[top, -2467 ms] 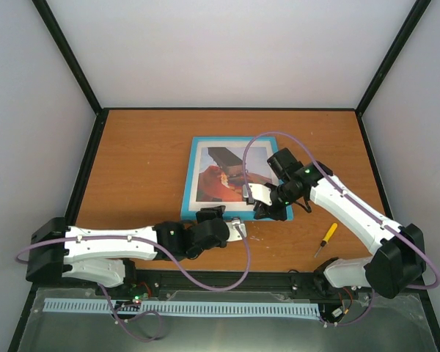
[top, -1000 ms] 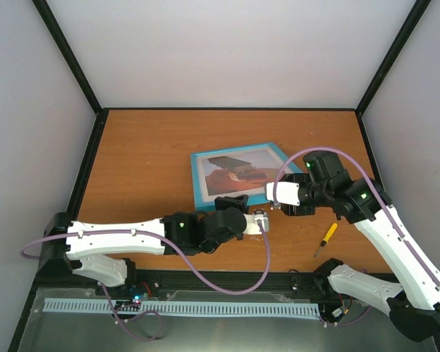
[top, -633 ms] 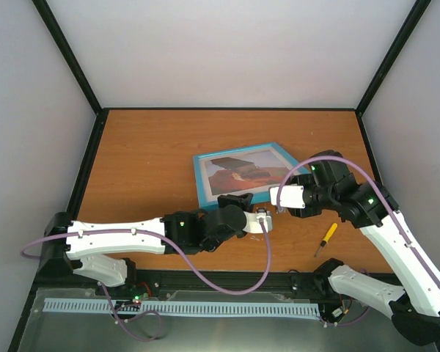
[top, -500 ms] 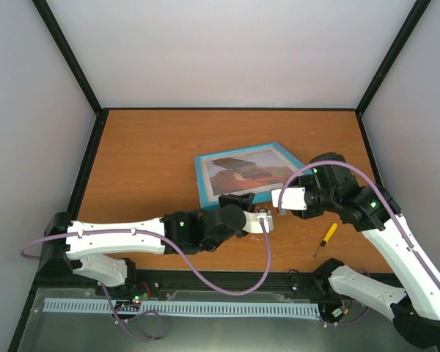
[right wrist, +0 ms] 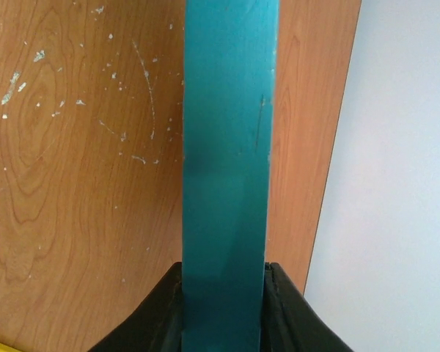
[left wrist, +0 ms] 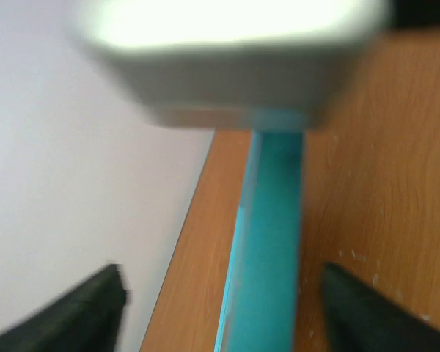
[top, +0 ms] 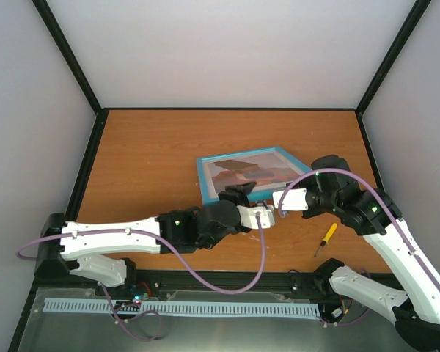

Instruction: Take the photo out of the frame

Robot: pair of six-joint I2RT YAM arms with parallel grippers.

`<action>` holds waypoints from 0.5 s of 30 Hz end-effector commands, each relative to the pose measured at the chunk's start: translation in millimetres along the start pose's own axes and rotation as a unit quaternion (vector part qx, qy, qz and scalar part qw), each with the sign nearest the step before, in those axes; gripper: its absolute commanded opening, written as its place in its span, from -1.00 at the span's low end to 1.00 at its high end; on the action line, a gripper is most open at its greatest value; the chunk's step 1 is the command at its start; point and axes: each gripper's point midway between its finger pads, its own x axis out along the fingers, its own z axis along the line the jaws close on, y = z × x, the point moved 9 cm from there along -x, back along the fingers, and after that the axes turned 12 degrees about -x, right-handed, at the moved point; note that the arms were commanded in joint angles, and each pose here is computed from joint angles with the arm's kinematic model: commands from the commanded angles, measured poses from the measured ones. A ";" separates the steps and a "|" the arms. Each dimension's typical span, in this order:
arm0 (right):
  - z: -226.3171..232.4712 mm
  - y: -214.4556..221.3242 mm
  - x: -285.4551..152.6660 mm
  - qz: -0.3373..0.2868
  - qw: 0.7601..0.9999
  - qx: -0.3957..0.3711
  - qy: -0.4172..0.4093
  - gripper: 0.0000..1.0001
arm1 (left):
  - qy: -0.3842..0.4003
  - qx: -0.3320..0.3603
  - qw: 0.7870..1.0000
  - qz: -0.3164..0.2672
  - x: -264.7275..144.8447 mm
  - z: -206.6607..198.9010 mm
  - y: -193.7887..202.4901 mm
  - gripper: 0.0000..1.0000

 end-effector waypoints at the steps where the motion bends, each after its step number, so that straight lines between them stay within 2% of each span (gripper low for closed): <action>1: -2.5 -4.4 -12.1 -0.019 1.000 -0.011 0.005 -0.79 | -0.050 -0.154 0.982 -0.103 -39.2 50.1 -29.4 0.67; 6: 0.8 -2.4 -26.0 -0.009 0.999 -0.040 0.023 -0.93 | -0.008 -0.173 0.974 -0.145 -79.2 50.8 13.2 0.68; 10: 4.9 -0.9 -34.9 -0.002 0.998 -0.054 0.029 -0.94 | 0.032 -0.175 0.968 -0.178 -108.5 47.4 47.4 0.65; 15: 7.0 -0.8 -44.6 -0.003 0.997 -0.053 0.047 -0.94 | 0.031 -0.148 0.978 -0.146 -106.8 30.8 80.8 0.61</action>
